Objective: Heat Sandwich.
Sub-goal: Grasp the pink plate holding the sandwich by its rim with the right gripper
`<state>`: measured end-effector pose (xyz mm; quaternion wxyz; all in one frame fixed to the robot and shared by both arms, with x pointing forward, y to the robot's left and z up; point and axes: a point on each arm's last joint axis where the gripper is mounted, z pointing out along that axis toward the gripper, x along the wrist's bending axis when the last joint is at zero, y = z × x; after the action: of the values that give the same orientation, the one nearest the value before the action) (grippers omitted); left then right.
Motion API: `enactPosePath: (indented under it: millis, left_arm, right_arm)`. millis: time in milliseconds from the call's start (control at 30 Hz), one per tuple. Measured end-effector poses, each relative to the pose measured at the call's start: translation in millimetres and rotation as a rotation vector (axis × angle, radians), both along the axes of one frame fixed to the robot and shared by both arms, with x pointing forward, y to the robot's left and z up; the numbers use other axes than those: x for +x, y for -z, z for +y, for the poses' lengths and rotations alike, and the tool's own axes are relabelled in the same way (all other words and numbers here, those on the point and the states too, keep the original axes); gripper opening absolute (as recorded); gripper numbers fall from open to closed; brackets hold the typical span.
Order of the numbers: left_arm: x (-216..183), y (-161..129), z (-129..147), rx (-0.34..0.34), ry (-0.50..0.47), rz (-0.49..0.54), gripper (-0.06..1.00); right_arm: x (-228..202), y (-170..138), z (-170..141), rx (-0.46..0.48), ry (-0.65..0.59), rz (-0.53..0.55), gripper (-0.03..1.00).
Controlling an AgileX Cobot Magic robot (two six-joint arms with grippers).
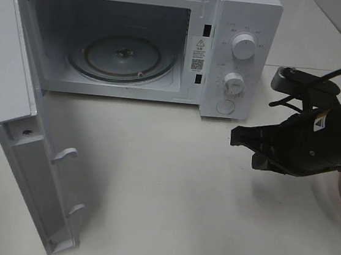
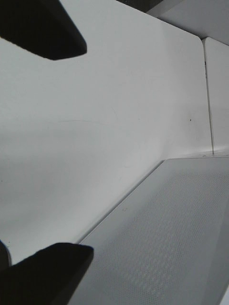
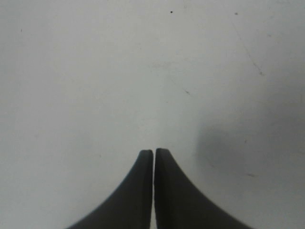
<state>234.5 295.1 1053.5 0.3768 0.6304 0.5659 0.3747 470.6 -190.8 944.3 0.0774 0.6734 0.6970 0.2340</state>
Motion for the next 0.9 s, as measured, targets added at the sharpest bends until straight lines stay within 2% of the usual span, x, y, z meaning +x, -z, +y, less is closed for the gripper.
enactPosePath:
  millis: [100, 300, 400, 433, 567, 600, 633, 700, 733, 833, 900]
  left_arm:
    - [0.0, 0.0, 0.0, 0.000, 0.000, 0.000, 0.99]
    - [0.0, 0.0, 0.0, 0.000, 0.000, 0.000, 0.99]
    - [0.0, 0.0, 0.0, 0.000, 0.000, 0.000, 0.99]
    - [0.0, 0.0, 0.0, 0.000, 0.000, 0.000, 0.99]
    - [0.0, 0.0, 0.0, 0.000, 0.000, 0.000, 0.99]
    - [0.0, 0.0, 0.0, 0.000, 0.000, 0.000, 0.99]
    - [0.0, 0.0, 0.0, 0.000, 0.000, 0.000, 0.99]
    - [0.0, 0.0, 0.0, 0.000, 0.000, 0.000, 0.99]
    - [0.0, 0.0, 0.0, 0.000, 0.000, 0.000, 0.99]
    - [0.0, 0.0, 0.0, 0.000, 0.000, 0.000, 0.99]
    - [0.0, 0.0, 0.0, 0.000, 0.000, 0.000, 0.99]
  right_arm:
    - [-6.8, -7.1, -2.5, -0.050, -0.096, 0.003, 0.06]
    - [-14.8, -11.8, -6.5, -0.091, -0.139, 0.041, 0.15]
    - [-17.6, -13.0, -12.2, -0.122, -0.142, 0.086, 0.28]
    - [-17.6, -13.0, -12.2, -0.122, -0.142, 0.086, 0.28]
    - [-8.7, -20.7, -24.1, -0.152, -0.111, 0.099, 0.47]
    - [-8.7, -20.7, -24.1, -0.152, -0.111, 0.099, 0.47]
    - [-4.7, -24.4, -29.8, -0.175, -0.104, 0.099, 0.57]
    - [-1.9, -26.9, -35.2, -0.200, -0.103, 0.101, 0.67]
    - [-1.9, -26.9, -35.2, -0.200, -0.103, 0.101, 0.67]
    - [3.1, -31.4, -47.0, -0.248, -0.092, 0.106, 0.81]
    - [3.6, -31.9, -50.4, -0.259, -0.087, 0.112, 0.83]
